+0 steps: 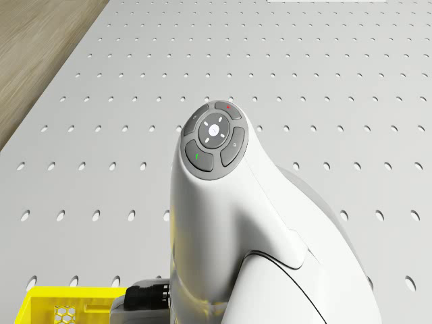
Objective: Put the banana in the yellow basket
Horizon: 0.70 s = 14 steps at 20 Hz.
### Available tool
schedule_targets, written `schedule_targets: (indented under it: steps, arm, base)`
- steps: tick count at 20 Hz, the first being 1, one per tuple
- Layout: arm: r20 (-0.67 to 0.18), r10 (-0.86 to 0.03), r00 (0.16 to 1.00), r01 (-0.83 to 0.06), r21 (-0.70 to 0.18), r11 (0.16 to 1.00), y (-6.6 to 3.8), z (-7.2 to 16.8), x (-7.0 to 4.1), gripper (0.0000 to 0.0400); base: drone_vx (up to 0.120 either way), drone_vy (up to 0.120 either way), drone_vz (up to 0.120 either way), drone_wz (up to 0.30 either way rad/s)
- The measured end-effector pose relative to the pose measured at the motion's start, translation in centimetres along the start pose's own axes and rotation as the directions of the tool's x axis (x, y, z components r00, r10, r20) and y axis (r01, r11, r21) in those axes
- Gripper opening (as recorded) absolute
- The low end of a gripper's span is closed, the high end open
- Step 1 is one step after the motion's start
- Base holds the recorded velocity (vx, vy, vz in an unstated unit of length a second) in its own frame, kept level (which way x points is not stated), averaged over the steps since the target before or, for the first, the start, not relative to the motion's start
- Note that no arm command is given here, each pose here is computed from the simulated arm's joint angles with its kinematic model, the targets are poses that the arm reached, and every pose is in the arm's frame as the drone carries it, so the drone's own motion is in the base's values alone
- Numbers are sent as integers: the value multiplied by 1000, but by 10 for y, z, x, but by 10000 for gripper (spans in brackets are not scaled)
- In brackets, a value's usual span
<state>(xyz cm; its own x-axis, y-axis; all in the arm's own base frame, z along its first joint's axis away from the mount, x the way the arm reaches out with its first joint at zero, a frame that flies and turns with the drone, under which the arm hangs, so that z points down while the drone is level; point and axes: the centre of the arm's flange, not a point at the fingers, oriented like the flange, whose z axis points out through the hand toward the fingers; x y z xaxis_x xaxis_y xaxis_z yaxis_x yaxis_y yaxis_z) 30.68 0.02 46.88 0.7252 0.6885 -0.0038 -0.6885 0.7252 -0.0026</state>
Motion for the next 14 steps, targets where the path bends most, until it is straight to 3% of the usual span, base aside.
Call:
schedule_targets:
  steps: [2, 6, 10, 14]
  arm:
    - [0, 0, 1000, 0, 0, 1000, 0, 0, 0, 190]
    - [0, 0, 1000, 0, 0, 1000, 0, 0, 0, 190]
    - [0, 0, 1000, 0, 0, 1000, 0, 0, 0, 190]
    - [0, 0, 1000, 0, 0, 1000, 0, 0, 0, 190]
  base:
    - [120, 0, -80, 0]
    - [120, 0, 0, 0]
    - [10, 0, 0, 0]
    - [0, 120, 0, 0]
